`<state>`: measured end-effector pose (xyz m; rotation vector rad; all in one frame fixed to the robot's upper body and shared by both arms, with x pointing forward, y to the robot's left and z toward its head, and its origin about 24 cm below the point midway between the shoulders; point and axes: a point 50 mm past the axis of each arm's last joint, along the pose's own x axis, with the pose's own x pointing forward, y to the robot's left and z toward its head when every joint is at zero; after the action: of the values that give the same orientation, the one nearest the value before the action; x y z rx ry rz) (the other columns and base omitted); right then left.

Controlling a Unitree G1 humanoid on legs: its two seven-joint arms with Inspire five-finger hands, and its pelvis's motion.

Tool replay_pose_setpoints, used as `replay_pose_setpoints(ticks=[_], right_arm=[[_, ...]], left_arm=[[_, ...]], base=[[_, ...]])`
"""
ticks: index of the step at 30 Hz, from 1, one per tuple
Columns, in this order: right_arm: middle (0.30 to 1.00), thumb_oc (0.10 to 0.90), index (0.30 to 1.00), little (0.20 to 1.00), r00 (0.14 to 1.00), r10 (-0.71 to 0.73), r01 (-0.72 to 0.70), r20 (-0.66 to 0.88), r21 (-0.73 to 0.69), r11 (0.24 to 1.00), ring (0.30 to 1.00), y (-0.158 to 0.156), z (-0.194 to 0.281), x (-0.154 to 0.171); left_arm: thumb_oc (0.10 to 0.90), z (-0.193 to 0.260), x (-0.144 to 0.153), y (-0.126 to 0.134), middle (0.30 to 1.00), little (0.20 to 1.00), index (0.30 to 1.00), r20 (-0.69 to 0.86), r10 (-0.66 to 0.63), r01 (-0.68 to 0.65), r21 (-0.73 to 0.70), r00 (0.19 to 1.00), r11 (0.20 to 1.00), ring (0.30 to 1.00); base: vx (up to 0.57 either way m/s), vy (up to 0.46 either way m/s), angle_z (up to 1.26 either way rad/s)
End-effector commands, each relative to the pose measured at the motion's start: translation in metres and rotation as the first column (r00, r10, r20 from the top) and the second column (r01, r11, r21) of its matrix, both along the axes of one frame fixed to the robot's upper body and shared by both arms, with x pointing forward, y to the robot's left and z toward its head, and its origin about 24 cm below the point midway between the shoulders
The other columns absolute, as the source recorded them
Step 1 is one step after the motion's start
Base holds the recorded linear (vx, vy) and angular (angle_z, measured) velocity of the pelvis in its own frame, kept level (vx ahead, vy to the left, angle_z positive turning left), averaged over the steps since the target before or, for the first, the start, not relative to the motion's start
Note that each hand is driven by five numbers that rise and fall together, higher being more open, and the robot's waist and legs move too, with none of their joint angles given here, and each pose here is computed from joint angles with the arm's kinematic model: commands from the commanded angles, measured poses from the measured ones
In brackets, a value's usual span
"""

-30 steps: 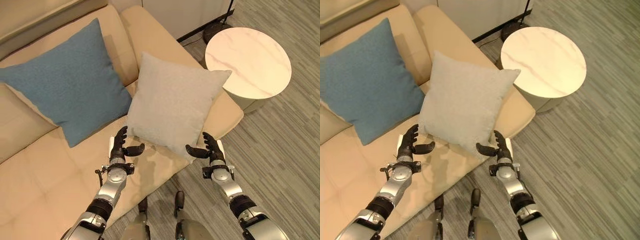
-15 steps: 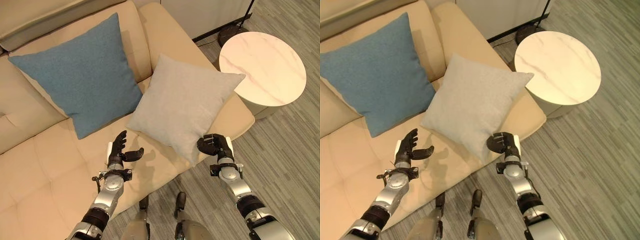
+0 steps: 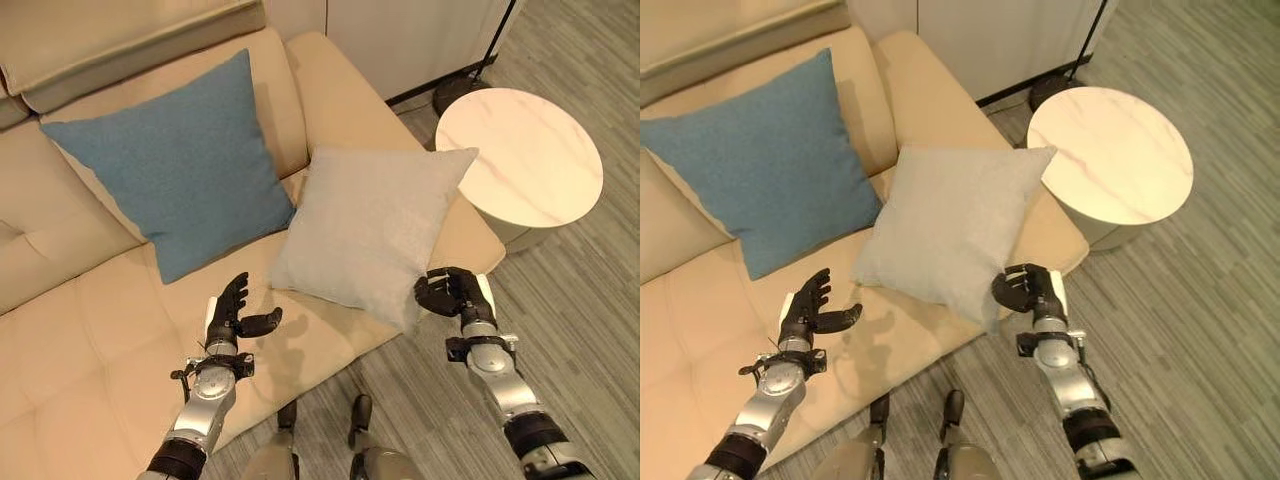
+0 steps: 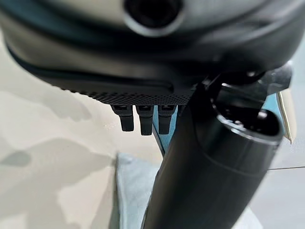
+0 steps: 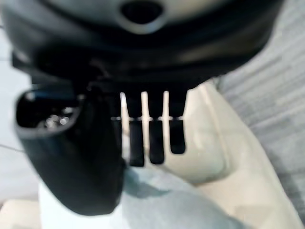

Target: Pick up all the scattered cushions and arrange them neatly on the sofa.

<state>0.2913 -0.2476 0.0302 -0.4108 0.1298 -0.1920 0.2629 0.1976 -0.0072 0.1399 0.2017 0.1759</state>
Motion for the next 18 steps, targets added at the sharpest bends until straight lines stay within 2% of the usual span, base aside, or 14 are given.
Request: replay_pose_setpoints(ticks=[1,6,10,11,13,18], right_arm=[[0.3,0.4,0.3,0.3,0.983,0.009,0.006,0.181,-0.087,0.996,0.3,-0.024,0.046,0.003],[0.3,0.4,0.3,0.3,0.978,0.059,-0.032,0.199,-0.135,0.99,0.3,-0.042,0.066,-0.006],[0.3,0.4,0.3,0.3,0.978,0.059,-0.032,0.199,-0.135,0.99,0.3,-0.042,0.066,-0.006],[0.3,0.4,0.3,0.3,0.982,0.069,-0.041,0.177,-0.16,0.986,0.3,-0.048,0.067,-0.01],[0.3,0.4,0.3,0.3,0.988,0.054,-0.026,0.146,-0.189,0.982,0.3,-0.052,0.063,-0.011],[0.3,0.4,0.3,0.3,0.993,0.022,0.0,0.119,-0.18,0.984,0.3,-0.054,0.055,-0.012]], left_arm=[[0.8,0.033,0.016,-0.001,0.9,0.9,0.9,0.159,-0.09,0.078,0.081,0.983,0.994,0.9],[0.8,0.03,0.016,-0.011,0.9,0.9,0.9,0.147,-0.149,0.153,-0.017,0.978,0.988,0.9],[0.8,0.03,0.016,-0.012,0.9,0.9,0.9,0.147,-0.15,0.154,-0.017,0.978,0.988,0.9],[0.8,0.022,0.012,-0.017,0.9,0.9,0.9,0.122,-0.154,0.168,-0.118,0.98,0.979,0.9],[0.8,0.013,0.013,-0.024,0.9,0.9,0.9,0.086,-0.113,0.13,-0.219,0.99,0.967,0.9],[0.8,0.007,0.016,-0.03,0.9,0.9,0.9,0.051,-0.086,0.096,-0.237,0.995,0.967,0.9]], base=[[0.0,0.0,0.0],[0.0,-0.002,-0.07],[0.0,0.004,-0.15],[0.01,0.009,-0.06],[-0.01,0.001,-0.27],[-0.03,-0.012,-0.26]])
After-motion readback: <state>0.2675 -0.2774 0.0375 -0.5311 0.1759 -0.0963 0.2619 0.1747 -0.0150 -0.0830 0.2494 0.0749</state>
